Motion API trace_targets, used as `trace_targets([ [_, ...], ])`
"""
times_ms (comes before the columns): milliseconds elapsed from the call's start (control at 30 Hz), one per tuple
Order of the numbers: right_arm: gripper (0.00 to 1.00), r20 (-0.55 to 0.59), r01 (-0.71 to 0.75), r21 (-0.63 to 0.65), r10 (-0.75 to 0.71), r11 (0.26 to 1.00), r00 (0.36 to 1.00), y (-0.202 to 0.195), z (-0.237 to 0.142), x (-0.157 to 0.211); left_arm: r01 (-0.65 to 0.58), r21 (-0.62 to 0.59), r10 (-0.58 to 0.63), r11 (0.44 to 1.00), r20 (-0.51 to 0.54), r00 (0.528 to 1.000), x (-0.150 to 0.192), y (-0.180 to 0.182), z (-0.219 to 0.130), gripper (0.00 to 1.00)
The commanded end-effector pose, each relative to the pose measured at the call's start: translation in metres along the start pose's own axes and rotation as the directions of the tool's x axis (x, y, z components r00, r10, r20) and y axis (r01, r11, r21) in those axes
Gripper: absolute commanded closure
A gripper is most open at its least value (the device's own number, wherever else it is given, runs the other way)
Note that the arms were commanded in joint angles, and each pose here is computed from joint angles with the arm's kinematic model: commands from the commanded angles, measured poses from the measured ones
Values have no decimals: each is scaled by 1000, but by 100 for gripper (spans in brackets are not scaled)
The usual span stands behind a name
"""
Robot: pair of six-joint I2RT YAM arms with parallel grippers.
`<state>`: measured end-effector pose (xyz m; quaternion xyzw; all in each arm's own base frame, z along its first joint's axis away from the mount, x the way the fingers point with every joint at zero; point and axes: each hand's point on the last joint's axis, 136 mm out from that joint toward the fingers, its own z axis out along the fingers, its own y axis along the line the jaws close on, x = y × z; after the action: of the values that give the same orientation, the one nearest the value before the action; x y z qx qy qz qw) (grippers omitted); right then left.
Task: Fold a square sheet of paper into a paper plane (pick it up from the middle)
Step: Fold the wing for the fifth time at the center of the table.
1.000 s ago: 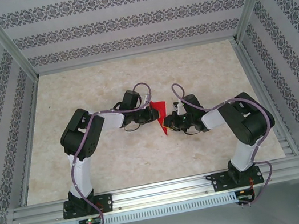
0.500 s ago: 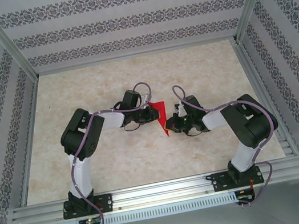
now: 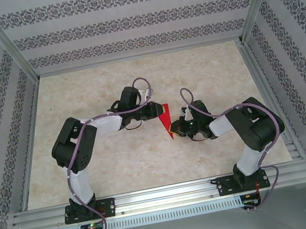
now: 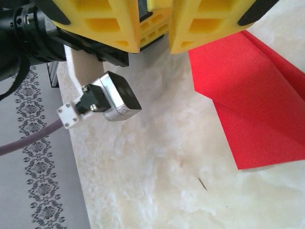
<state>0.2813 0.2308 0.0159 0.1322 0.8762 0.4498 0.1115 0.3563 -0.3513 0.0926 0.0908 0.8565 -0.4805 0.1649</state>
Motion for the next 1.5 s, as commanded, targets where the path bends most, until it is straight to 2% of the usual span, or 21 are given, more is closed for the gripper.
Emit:
trace_targets([
  [0,100,4,-91,72,91,993,996,-28,-1,7,-12,-25,12,1000,5,1000,7,12,5,77],
  [567,100,-29,-177,180,185,968,982,-57,1,16,28,-72,-33,997,-65,997,15,42,32,83],
  [1000,100,-48,-171,201,184,964,982,-61,2,18,76,-209,-101,975,-112,989,23,73,39,85],
  [1133,94,-54,-144,178,156,973,986,-50,1,14,88,-260,-127,962,-134,983,29,83,39,86],
  [1367,78,-86,-42,147,55,988,995,-23,-10,17,108,-326,-167,939,-159,973,39,99,41,86],
  [1467,76,-101,-29,155,45,987,994,-22,-12,22,115,-333,-177,936,-163,971,42,102,42,86],
])
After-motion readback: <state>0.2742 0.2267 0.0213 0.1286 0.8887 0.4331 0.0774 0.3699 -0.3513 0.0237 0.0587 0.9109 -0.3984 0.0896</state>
